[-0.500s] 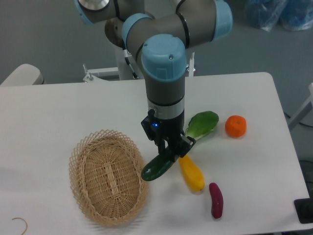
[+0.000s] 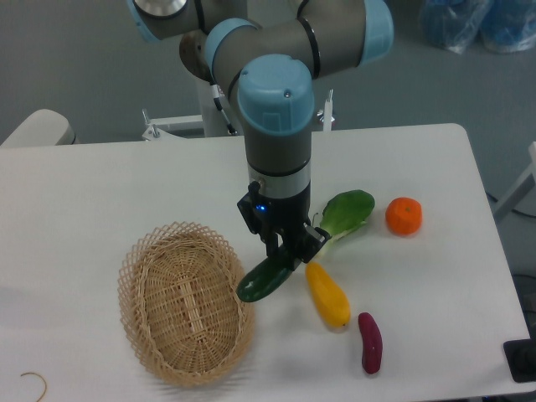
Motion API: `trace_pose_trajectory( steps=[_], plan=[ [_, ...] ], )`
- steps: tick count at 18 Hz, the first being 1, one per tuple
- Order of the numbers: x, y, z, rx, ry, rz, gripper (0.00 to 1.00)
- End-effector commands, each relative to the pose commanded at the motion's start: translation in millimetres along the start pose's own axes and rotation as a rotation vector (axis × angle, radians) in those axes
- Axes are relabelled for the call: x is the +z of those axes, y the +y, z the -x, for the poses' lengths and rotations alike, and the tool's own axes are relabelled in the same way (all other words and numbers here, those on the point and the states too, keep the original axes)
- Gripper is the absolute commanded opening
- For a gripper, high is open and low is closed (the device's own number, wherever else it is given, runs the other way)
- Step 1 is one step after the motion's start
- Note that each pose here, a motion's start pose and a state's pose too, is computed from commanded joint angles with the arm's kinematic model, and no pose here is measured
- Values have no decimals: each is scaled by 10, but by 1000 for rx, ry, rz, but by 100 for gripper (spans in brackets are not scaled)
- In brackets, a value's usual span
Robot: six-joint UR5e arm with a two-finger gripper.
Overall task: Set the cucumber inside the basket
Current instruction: 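Grasp the green cucumber with the gripper and lift it off the table, then carry the held cucumber over the wicker basket and lower it inside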
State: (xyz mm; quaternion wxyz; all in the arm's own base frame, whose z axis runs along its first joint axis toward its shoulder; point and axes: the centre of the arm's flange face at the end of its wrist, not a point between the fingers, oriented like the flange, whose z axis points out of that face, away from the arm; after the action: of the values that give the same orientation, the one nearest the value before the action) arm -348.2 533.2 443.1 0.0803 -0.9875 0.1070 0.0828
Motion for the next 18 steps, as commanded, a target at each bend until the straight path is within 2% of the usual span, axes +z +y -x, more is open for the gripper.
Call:
trace_pose_trajectory(
  steps=[3, 7, 11, 15, 18],
  plan=[
    [-29, 30, -153, -8, 6, 2, 14],
    [-24, -326, -522, -85, 9, -9, 15],
    [110, -597, -879, -176, 1, 35, 15],
    [482, -808, -1068, -316, 20, 85, 15],
    [748, -908, -1120, -418, -14, 122, 15]
  ],
)
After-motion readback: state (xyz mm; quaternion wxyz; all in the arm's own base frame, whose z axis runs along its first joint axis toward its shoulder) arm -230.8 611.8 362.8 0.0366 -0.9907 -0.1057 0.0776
